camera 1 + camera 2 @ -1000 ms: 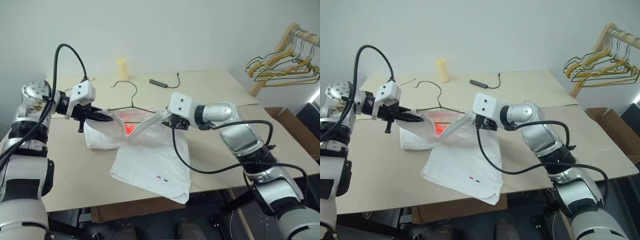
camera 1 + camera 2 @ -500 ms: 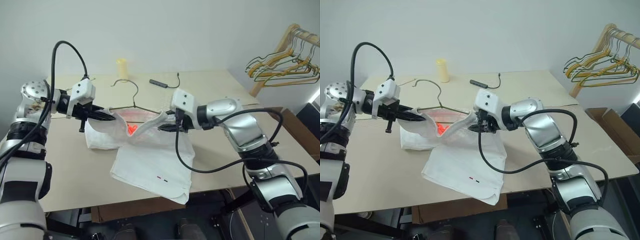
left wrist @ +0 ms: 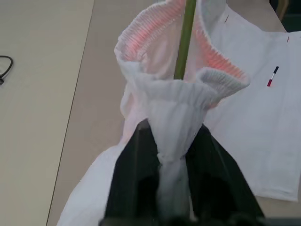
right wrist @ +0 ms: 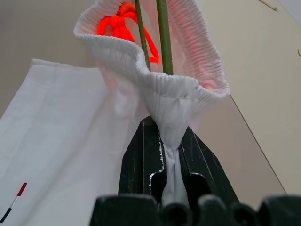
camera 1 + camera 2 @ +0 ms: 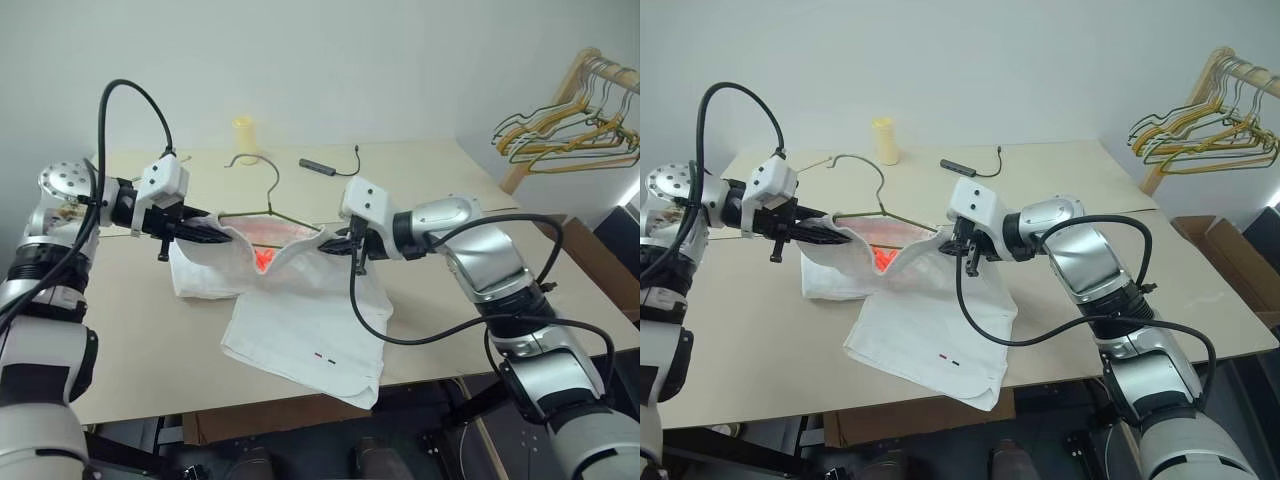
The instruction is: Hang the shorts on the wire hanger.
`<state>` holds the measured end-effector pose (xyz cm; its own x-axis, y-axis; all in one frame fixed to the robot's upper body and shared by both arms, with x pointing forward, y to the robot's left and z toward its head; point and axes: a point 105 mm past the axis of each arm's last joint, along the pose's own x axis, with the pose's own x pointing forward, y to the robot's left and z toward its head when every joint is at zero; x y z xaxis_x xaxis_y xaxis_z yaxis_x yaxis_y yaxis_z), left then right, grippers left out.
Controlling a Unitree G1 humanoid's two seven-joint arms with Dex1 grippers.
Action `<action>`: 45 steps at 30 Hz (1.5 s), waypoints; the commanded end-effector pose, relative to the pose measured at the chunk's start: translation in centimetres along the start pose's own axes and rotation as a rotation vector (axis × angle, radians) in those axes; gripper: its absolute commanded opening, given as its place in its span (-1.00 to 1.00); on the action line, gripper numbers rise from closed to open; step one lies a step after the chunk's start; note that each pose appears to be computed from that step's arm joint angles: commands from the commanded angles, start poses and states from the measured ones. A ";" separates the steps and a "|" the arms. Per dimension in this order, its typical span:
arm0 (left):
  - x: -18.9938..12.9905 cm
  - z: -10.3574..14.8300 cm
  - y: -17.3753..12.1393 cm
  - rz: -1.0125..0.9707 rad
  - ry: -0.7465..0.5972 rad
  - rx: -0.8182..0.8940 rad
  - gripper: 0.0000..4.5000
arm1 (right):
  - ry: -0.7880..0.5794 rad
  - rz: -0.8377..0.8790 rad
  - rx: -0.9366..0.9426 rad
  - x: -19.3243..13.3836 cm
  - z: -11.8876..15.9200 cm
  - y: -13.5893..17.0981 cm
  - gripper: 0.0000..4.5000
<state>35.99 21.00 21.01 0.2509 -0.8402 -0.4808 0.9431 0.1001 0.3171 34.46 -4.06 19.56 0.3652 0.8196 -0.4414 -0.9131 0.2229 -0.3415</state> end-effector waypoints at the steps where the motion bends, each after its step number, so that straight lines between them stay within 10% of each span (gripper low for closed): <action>1: -0.5 1.2 1.0 0.051 -0.055 0.051 -0.13 | -0.036 -0.068 0.000 -1.1 1.0 -0.8 -1.00; 9: -2.1 3.7 3.0 0.235 -0.263 0.071 0.98 | -0.018 -0.201 0.155 -3.3 -1.5 -1.6 -1.00; 29: -1.5 6.0 -1.6 0.275 -0.721 -0.141 0.98 | 0.346 -1.267 1.108 -18.5 -16.0 -6.1 -1.00; 45: -1.9 7.0 -3.0 0.271 -0.791 -0.130 0.98 | 0.443 -2.032 1.127 -29.2 -15.3 -6.6 -1.00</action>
<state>31.77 18.51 25.44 0.3081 -0.9039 0.2968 0.9134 0.3683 0.1736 32.89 -36.36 18.47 0.4540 -0.7321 -0.5078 0.8087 0.5779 -0.1102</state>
